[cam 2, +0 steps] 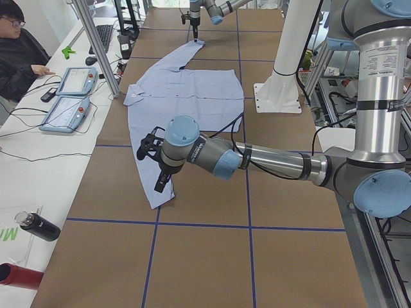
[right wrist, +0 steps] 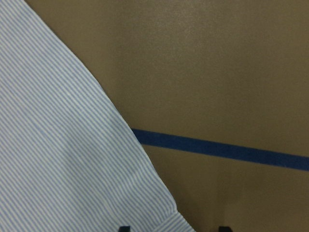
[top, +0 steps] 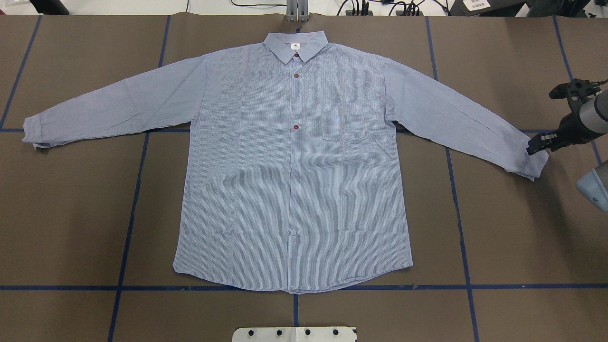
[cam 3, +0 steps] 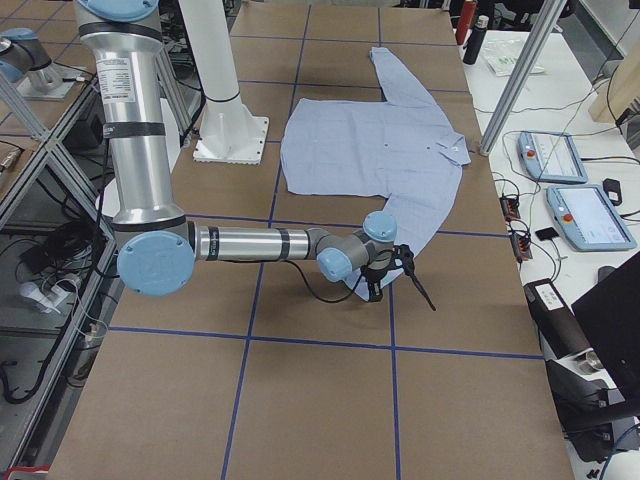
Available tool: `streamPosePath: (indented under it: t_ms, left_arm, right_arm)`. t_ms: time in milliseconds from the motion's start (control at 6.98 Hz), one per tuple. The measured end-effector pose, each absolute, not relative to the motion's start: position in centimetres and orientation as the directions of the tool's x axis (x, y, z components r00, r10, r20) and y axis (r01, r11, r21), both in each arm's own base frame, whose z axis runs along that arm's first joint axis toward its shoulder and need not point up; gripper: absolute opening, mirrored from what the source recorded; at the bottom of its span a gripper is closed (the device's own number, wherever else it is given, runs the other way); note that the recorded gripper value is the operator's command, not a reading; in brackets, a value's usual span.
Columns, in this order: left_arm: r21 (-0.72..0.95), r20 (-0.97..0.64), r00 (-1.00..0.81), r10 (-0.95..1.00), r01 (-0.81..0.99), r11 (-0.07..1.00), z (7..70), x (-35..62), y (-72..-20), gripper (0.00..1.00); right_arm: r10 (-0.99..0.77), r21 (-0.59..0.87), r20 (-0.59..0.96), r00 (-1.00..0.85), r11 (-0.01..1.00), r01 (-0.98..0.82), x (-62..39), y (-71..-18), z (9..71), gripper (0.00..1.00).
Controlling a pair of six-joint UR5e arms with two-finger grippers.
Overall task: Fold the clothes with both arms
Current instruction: 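Close the right gripper on the sleeve cuff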
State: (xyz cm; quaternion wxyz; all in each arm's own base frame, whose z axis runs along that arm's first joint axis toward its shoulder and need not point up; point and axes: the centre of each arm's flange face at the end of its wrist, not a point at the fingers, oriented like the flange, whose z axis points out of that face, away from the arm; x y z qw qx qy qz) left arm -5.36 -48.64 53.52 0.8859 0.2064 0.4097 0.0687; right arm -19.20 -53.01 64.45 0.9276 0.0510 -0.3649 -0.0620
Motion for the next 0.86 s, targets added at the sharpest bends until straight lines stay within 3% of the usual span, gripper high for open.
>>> streamPosePath:
  t_ms: [859]
  left_arm:
    - [0.418,-0.704,0.654,0.277,0.066,0.906,52.65,-5.37,-48.54,1.00]
  right_arm:
    - [-0.143,0.124,0.670,0.729,0.989,0.079,-19.18,-52.83,65.12,0.75]
